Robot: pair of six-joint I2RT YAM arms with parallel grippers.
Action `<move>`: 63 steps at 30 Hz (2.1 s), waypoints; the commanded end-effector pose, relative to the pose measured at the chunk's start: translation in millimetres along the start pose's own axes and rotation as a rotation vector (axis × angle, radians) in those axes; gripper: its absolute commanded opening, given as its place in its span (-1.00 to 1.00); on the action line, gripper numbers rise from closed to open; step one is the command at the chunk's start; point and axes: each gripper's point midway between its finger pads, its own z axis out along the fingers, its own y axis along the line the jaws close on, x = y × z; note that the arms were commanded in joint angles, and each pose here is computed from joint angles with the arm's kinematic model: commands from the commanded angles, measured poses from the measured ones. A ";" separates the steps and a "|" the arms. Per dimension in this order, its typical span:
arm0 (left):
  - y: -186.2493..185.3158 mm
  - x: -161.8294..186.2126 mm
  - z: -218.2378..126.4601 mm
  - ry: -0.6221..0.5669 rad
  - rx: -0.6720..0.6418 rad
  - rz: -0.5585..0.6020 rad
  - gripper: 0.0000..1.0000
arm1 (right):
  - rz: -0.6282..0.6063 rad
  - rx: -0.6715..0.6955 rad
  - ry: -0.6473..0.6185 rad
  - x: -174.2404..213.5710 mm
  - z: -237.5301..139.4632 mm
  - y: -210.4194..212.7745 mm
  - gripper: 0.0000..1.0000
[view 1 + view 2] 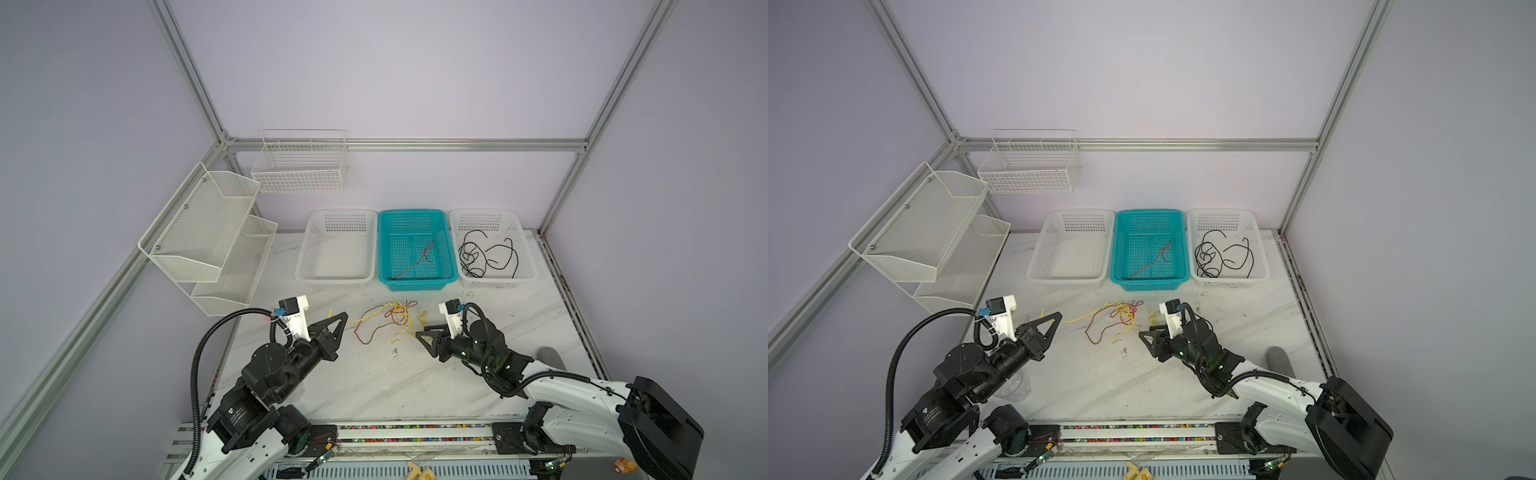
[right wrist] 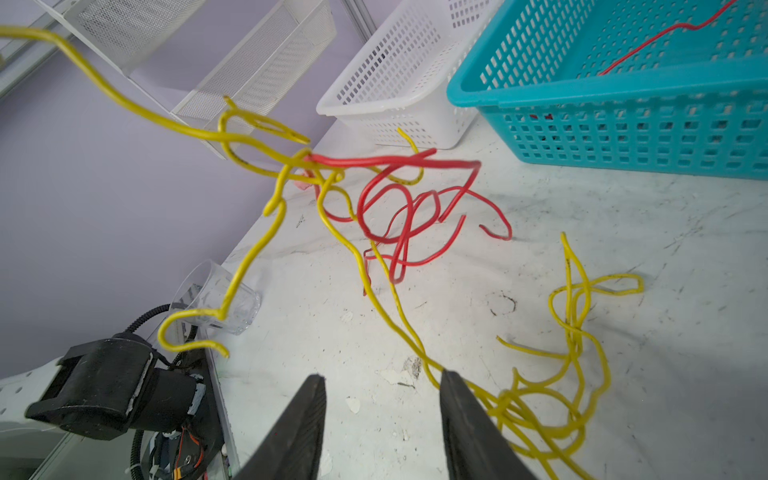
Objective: Untangle the cables
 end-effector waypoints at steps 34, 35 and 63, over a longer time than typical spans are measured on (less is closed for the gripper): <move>5.2 0.4 -10.7 0.000 -0.018 0.057 -1.00 | 0.019 0.409 0.084 -3.0 64.2 -94.4 -0.01; 5.5 0.4 -11.4 0.000 -0.020 0.060 -1.00 | 0.015 0.409 0.082 -4.1 65.7 -95.7 -0.02; 22.8 -65.5 -92.1 -0.197 -0.254 0.159 -1.00 | 0.455 0.747 -0.147 -13.2 -63.1 -196.7 -1.00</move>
